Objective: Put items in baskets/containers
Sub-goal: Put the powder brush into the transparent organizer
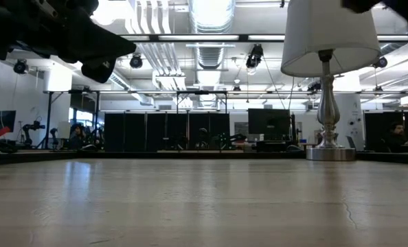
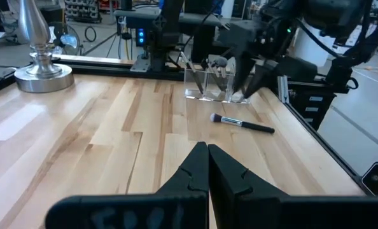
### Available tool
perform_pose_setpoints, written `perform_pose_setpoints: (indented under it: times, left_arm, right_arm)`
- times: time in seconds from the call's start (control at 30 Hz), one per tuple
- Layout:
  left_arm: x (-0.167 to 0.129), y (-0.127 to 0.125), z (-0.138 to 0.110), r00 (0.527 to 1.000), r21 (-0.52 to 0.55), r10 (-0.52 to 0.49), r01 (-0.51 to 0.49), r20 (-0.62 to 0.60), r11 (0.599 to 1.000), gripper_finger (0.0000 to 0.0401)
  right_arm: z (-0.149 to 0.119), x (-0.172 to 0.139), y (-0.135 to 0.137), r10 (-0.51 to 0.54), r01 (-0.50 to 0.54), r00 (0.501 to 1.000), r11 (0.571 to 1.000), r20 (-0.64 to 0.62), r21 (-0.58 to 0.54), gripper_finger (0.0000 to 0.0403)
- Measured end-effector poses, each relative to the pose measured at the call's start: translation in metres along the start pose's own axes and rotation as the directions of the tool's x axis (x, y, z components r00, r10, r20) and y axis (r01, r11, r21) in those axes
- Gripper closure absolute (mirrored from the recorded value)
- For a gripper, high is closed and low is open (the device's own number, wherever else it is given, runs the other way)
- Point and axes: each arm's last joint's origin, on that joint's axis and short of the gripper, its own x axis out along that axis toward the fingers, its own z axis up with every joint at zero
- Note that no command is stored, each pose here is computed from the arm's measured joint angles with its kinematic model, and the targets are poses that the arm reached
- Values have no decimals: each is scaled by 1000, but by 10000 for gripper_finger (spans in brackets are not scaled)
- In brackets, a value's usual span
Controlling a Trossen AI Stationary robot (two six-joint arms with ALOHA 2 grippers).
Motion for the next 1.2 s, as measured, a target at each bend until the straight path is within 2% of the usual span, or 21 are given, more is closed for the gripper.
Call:
perform_pose_setpoints:
  times: [0.07, 0.17, 0.27, 0.43, 0.53, 0.7, 0.93, 1.2]
  left_arm:
    - [0, 0, 0, 1000, 0, 0, 0, 0, 1000, 401]
    - [0, 0, 0, 1000, 0, -1, 1, 0, 1000, 401]
    - [0, 0, 0, 1000, -1, -1, 1, -2, 1000, 401]
    - [0, 0, 0, 1000, 0, 0, 0, -3, 1000, 401]
    - [0, 0, 0, 1000, 1, 0, 0, -4, 1000, 401]
    - [0, 0, -1, 1000, 2, 1, -1, -9, 1000, 401]
    - [0, 0, -2, 1000, 7, 3, -3, -25, 1000, 401]
    - [0, 0, -2, 1000, 8, 4, -3, -24, 1000, 401]
  right_arm:
    - [12, 3, 1, -18, 13, 999, 993, -44, -119, 273]
    - [29, 7, 3, -33, 6, 996, 948, -79, -319, 268]
    - [40, 10, 4, -42, -13, 993, 881, -106, -472, 270]
    - [48, 18, 2, -66, -84, 979, 734, -193, -674, 272]
    - [53, 26, -1, -87, -108, 969, 691, -231, -715, 267]
    - [57, 44, -2, -64, -200, 953, 602, -297, -773, 257]
    - [55, 64, -14, -129, -221, 933, 529, -335, -819, 261]
    - [51, 74, -15, -115, -242, 937, 471, -331, -848, 286]
